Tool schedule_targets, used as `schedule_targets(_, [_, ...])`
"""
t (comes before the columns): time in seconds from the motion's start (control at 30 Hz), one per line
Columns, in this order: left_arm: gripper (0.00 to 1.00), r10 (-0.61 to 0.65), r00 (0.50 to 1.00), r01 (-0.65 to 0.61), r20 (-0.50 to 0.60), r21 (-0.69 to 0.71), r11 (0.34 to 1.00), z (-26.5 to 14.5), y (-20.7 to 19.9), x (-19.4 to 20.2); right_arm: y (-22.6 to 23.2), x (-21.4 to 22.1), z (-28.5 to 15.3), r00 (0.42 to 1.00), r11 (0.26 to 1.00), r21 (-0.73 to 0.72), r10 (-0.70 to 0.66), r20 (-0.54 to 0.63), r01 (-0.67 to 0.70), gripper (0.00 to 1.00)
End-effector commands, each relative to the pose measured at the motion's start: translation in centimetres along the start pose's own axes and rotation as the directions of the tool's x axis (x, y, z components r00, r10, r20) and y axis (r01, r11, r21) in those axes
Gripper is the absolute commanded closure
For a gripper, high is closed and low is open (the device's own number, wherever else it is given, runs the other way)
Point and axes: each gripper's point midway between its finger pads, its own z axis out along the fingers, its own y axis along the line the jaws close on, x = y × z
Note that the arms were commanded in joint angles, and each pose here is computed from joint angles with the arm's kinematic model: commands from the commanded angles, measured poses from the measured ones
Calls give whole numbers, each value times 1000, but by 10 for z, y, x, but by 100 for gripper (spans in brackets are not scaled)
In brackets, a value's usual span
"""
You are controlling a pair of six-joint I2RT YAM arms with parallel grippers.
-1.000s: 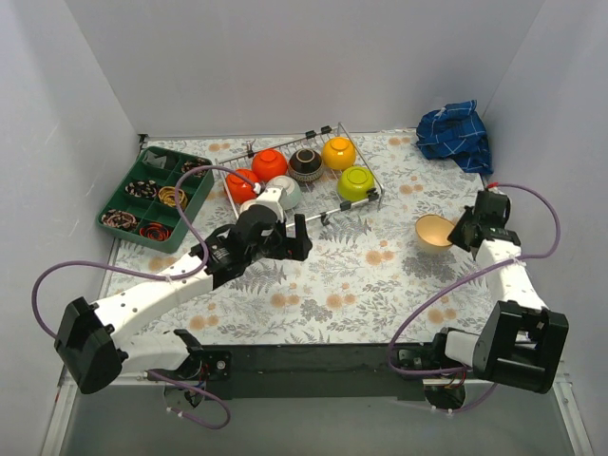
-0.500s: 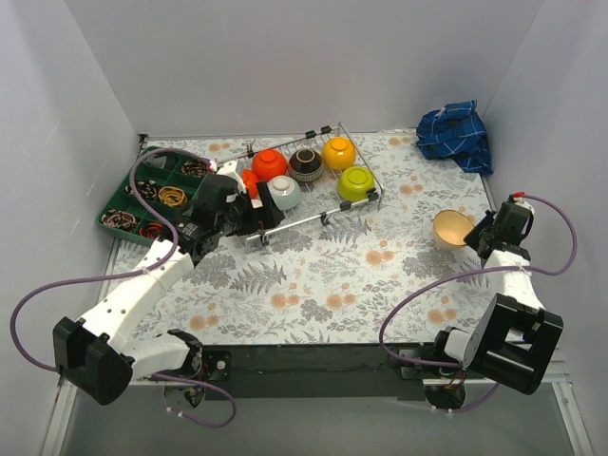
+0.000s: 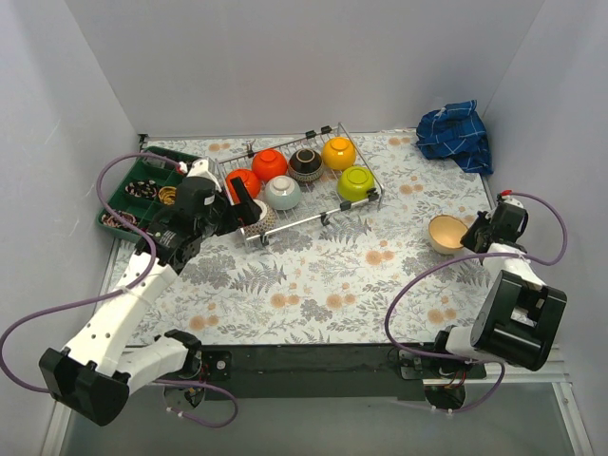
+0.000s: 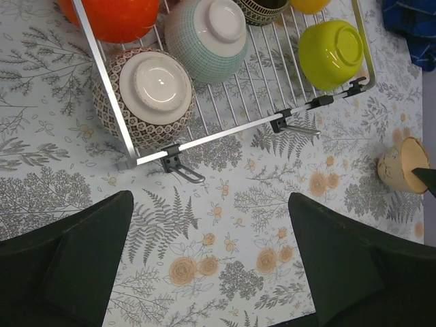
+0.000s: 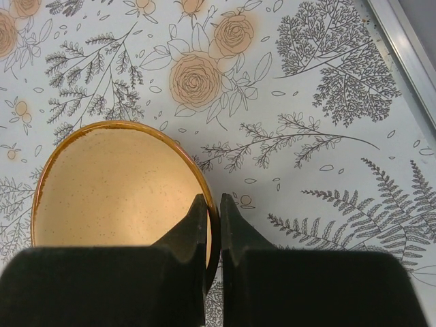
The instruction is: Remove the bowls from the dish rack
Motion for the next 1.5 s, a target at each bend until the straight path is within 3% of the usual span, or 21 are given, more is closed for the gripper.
schedule_targets(0.0, [2, -7, 998, 11, 61, -64, 998, -14, 15, -8, 19, -50, 0, 988, 995, -82, -40, 151, 53, 99])
schedule_targets(0.3, [2, -47, 998, 49, 36, -50, 998, -13, 17, 3, 23, -55, 17, 988, 991, -108, -60, 142, 75, 96])
schedule_targets(0.4, [2, -49, 998, 50, 32, -45, 998, -14, 15, 2, 29, -55, 20, 988, 984, -145, -80, 135, 99, 80])
schedule_targets(0.43, [2, -45, 999, 47, 30, -45, 998, -14, 14, 2, 31, -58, 20, 987, 982, -155, -87, 139, 108, 68])
schedule_targets(0.5, [2, -42, 999, 43, 27, -39, 998, -14, 13, 2, 36, -63, 18, 982, 975, -177, -109, 152, 136, 59])
schedule_targets(0.53, [2, -40, 999, 41, 25, -39, 998, -14, 13, 3, 38, -67, 15, 980, 973, -180, -117, 162, 146, 48])
schedule_targets(0.63, [2, -38, 999, 38, 20, -41, 998, -15, 14, 4, 46, -76, 4, 971, 967, -181, -145, 191, 179, 32])
schedule_targets(0.73, [2, -31, 999, 32, 18, -38, 999, -15, 15, 6, 66, -86, -9, 955, 952, -179, -210, 208, 248, 23])
schedule_targets(0.9, [2, -17, 1000, 17, 3, -32, 999, -14, 18, 13, 115, -102, -36, 907, 909, -159, -344, 242, 387, 16])
schedule_targets(1.1, [2, -13, 1000, 12, -12, -20, 1000, -11, 21, 24, 208, -96, -63, 806, 780, -234, -508, 305, 580, 14])
schedule_targets(1.3, [2, -4, 1000, 4, -25, -7, 1000, 0, 24, 34, 284, -62, -58, 688, 620, -299, -664, 292, 725, 11])
schedule_targets(1.33, [2, -5, 1000, 5, -22, -12, 1000, 4, 25, 34, 298, -71, -63, 673, 610, -285, -667, 318, 739, 11])
schedule_targets(1.47, [2, -25, 999, 25, -47, -12, 1000, 12, 23, 38, 328, -39, -34, 572, 505, -285, -780, 253, 815, 9])
